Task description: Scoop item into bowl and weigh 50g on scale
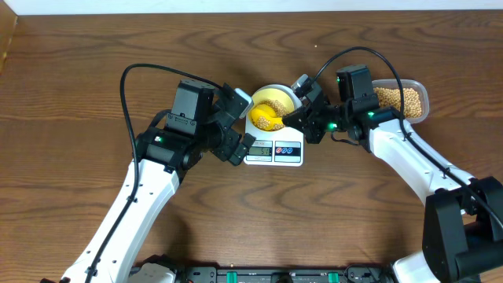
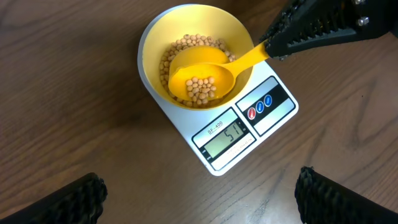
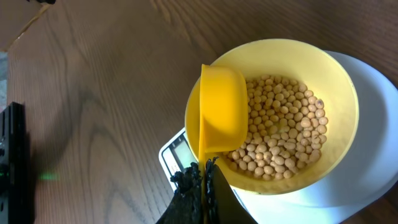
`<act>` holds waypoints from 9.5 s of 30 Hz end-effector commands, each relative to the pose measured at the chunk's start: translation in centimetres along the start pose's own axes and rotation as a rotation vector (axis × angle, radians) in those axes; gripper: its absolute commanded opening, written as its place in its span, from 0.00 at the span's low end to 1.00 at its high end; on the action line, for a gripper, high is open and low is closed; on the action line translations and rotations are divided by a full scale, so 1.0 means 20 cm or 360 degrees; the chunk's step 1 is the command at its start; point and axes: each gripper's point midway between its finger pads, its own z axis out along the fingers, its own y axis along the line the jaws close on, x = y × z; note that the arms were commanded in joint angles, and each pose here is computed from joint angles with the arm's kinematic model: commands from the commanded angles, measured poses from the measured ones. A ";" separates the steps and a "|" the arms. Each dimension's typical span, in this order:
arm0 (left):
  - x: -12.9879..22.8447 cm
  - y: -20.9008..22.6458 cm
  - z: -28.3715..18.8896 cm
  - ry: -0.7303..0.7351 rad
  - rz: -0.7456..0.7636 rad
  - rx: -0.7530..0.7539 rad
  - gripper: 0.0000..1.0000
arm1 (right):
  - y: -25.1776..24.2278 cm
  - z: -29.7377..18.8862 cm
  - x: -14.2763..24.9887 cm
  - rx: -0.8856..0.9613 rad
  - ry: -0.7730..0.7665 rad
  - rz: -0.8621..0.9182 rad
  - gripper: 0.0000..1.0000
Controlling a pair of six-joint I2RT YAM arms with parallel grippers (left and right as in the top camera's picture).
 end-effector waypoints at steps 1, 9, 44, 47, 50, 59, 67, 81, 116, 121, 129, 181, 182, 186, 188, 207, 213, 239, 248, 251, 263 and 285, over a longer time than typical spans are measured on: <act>0.00 -0.01 -0.01 -0.0008 0.0000 0.0014 0.99 | 0.02 0.00 -0.01 -0.0038 -0.0019 0.0005 0.01; 0.00 -0.01 -0.01 -0.0008 0.0000 0.0014 0.99 | -0.04 -0.03 -0.05 0.0003 -0.0082 0.0062 0.01; 0.00 -0.01 -0.01 -0.0008 0.0000 0.0014 0.99 | -0.33 -0.22 -0.07 0.0251 -0.0212 0.0380 0.01; 0.00 -0.01 -0.01 -0.0008 0.0000 0.0014 0.99 | -0.33 -0.22 -0.07 0.0249 -0.0211 0.0380 0.01; 0.00 -0.01 -0.01 -0.0008 0.0000 0.0014 0.99 | -0.33 -0.22 -0.07 0.0243 -0.0212 0.0380 0.01; 0.00 -0.01 -0.01 -0.0008 0.0000 0.0014 0.99 | -0.30 -0.19 -0.07 0.0235 -0.0191 0.0303 0.01; 0.00 -0.01 -0.01 -0.0008 0.0000 0.0014 0.99 | -0.35 -0.15 -0.06 0.0411 -0.0145 0.0268 0.01; 0.00 -0.01 -0.01 -0.0008 0.0000 0.0014 0.99 | -0.28 -0.08 -0.05 0.0385 -0.0100 0.0237 0.01; 0.00 -0.01 -0.01 -0.0008 -0.0001 0.0014 0.99 | -0.19 -0.01 0.03 0.0344 0.0044 0.0117 0.01; 0.00 -0.01 -0.01 -0.0008 0.0000 0.0014 0.99 | -0.19 -0.01 0.03 0.0343 0.0045 0.0116 0.01; 0.00 -0.01 -0.01 -0.0008 0.0000 0.0014 0.99 | -0.14 0.00 0.03 0.0248 0.0048 0.0077 0.01; 0.00 -0.01 -0.01 -0.0008 0.0000 0.0014 0.99 | -0.13 -0.13 -0.11 -0.0037 -0.0213 0.0280 0.01; 0.00 -0.01 -0.01 -0.0008 0.0000 0.0014 0.99 | -0.13 -0.13 -0.12 -0.0036 -0.0217 0.0275 0.01; 0.00 -0.01 -0.01 -0.0008 0.0000 0.0014 0.99 | -0.13 -0.13 -0.14 -0.0032 -0.0240 0.0248 0.01; 0.00 -0.01 -0.01 -0.0008 -0.0001 0.0014 0.99 | -0.13 -0.13 -0.14 -0.0031 -0.0248 0.0239 0.01; 0.00 -0.01 -0.01 -0.0008 0.0000 0.0014 0.99 | -0.22 -0.41 -0.46 -0.0249 -0.0664 0.0691 0.01; 0.00 -0.01 -0.01 -0.0008 0.0000 0.0014 0.99 | -0.39 -0.57 -0.53 -0.0107 -0.0865 0.0844 0.01; 0.00 -0.01 -0.01 -0.0008 0.0000 0.0014 0.99 | -0.84 -1.24 -0.23 0.0564 -0.1185 0.1476 0.01; 0.00 -0.01 -0.01 -0.0008 0.0000 0.0014 0.99 | -0.81 -1.35 -0.03 0.0942 -0.1055 0.1547 0.01; 0.00 -0.01 -0.01 -0.0008 0.0000 0.0014 0.99 | -0.82 -1.37 0.03 0.1061 -0.1002 0.1539 0.01; 0.00 -0.01 -0.01 -0.0008 0.0000 0.0014 0.99 | -0.76 -1.31 0.19 0.1244 -0.0433 0.0817 0.01; 0.00 -0.01 -0.01 -0.0008 0.0000 0.0014 0.99 | -0.75 -1.22 0.32 0.1770 0.0479 0.0105 0.01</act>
